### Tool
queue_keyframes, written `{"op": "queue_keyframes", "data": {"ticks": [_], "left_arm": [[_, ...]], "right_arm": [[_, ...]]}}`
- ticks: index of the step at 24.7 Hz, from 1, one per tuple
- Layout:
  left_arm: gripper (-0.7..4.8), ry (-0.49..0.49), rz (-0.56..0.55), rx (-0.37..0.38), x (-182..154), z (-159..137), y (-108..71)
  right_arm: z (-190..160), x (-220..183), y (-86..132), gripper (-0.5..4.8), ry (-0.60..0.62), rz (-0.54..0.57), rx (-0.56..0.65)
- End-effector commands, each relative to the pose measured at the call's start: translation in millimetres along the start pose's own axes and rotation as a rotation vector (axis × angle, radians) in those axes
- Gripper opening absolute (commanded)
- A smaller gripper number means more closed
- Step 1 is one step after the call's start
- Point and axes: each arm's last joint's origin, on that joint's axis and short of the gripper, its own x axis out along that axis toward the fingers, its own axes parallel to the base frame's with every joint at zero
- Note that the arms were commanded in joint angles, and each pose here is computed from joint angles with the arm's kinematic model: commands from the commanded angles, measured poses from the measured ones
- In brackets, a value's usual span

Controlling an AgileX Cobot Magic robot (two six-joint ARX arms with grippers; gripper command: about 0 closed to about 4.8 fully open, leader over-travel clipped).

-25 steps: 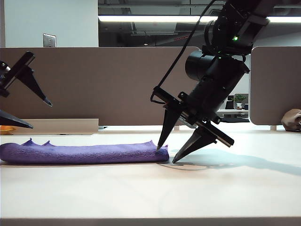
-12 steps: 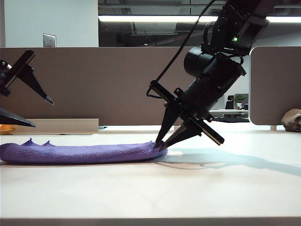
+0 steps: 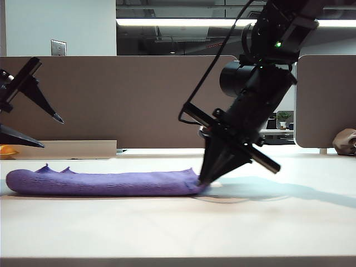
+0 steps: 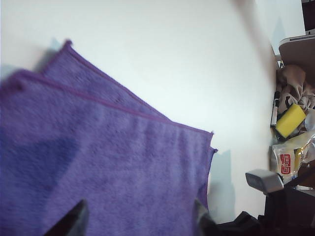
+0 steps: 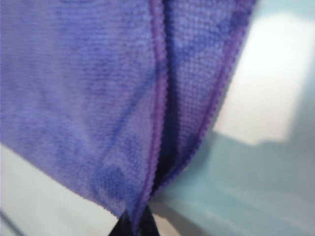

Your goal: Fold the bottom of the cloth upward, then fold it vertically to form a square shape.

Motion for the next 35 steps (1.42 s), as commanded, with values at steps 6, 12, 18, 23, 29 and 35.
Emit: {"op": "queue_keyframes", "data": {"ticks": [6,12,18,23,29,35], "left_arm": [[2.68,0.024,0.007,0.071,-18,-8,-12.1],[2.68,0.165,0.094,0.098,-26,-28,-6.7],[2.69,0.251,0.11,0.162,-21,-40,-9.2],[2.68,0.273,0.081,0.206,-14,-46,-17.6],[2.17,0.276,0.085,0.261,-5,-52,-26.6],[2.13,0.262,0.097,0.27,-4,-52,-27.1]], "right_arm": [[-18,-28,9,-0.01,0.036,-0.099,-0.063],[-40,-31,-1,-0.01,0.173,-0.239,-0.092],[-60,-32,-8,-0.01,0.168,-0.249,-0.1],[-66,-40,-7,-0.01,0.111,-0.265,-0.11],[-67,-43,4,-0.01,0.061,-0.234,-0.127],[-69,-32,22,-0.01,0.025,-0.193,-0.154]]}}
